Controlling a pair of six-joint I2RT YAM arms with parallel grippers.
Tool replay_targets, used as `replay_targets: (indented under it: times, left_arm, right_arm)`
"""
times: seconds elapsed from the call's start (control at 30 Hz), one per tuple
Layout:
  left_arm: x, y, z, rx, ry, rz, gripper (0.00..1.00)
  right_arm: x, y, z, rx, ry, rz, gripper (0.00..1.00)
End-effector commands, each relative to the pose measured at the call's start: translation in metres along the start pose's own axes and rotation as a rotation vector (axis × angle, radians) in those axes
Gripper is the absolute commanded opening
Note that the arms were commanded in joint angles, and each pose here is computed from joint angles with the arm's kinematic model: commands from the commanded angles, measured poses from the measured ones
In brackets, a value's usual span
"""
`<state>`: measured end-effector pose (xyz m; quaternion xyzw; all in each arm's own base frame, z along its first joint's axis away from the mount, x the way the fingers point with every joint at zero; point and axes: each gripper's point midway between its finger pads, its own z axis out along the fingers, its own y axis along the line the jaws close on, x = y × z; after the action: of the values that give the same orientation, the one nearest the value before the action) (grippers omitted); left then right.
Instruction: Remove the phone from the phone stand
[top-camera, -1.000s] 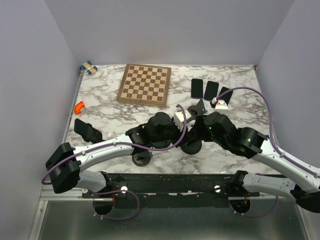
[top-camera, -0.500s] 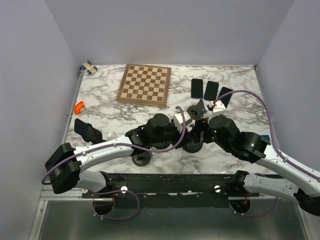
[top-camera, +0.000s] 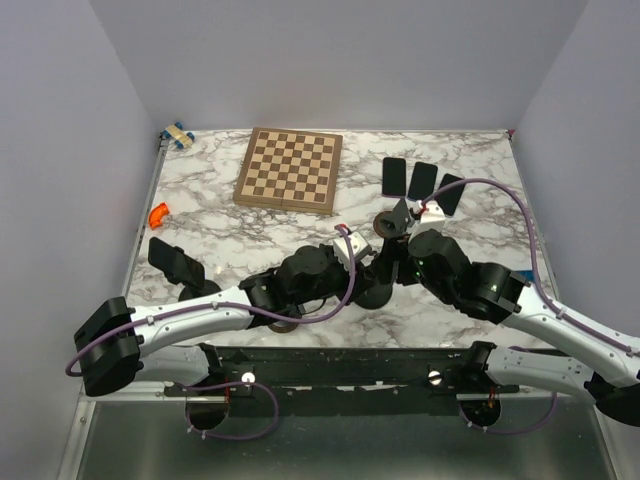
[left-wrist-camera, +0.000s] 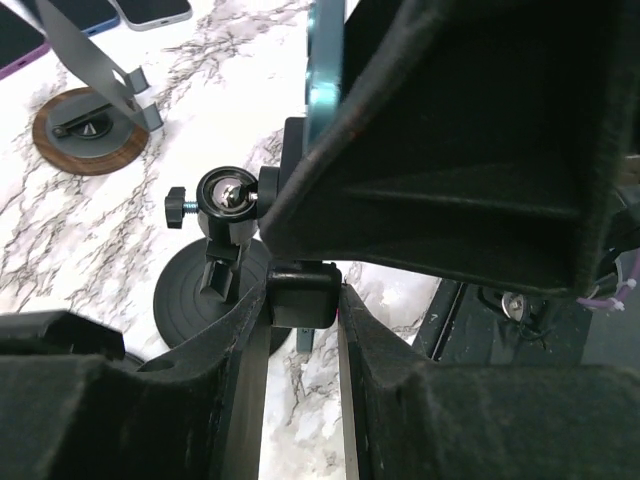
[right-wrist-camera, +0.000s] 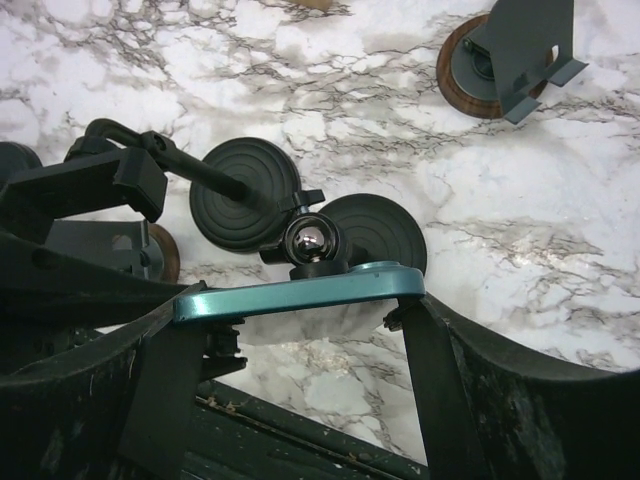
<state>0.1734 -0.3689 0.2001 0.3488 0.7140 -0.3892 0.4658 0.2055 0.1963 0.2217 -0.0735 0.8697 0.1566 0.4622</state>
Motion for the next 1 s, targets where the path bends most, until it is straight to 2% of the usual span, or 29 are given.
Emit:
replay_targets:
  times: [0.0, 0.37, 0.47, 0.6, 0.73, 0.9, 0.97]
  left_arm:
    - [-0.02, 0.011, -0.018, -0.118, -0.101, -0.038, 0.0]
    - [-0.019, -0.014, -0.014, 0.047, -0.087, -0.083, 0.0]
    - [-0.02, -0.016, -0.013, 0.091, -0.091, -0.086, 0.0]
    - [-0.021, -0.018, -0.01, 0.14, -0.088, -0.08, 0.0]
    - [-0.018, -0.017, -0.008, 0.143, -0.078, -0.091, 0.0]
    - [-0.019, -0.017, -0.009, 0.148, -0.086, -0.067, 0.0]
    - [-0.017, -0.008, -0.008, 0.1, -0.081, -0.068, 0.0]
  right_arm:
    - [-0.005, -0.051, 0.001, 0.264, -0.054, -0.035, 0.01]
    - [-0.008, -0.039, 0.0, 0.154, -0.023, -0.182, 0.01]
    - [-0.013, -0.022, -0.006, 0.033, -0.035, -0.213, 0.01]
    - [-0.017, -0.015, -0.017, -0.042, -0.044, -0.258, 0.01]
    - [-0.014, -0.006, -0.02, -0.097, -0.029, -0.271, 0.01]
    - [-0.008, 0.017, -0.029, -0.258, -0.029, -0.277, 0.01]
    - [-0.012, 0.008, -0.026, -0.198, -0.047, -0.259, 0.01]
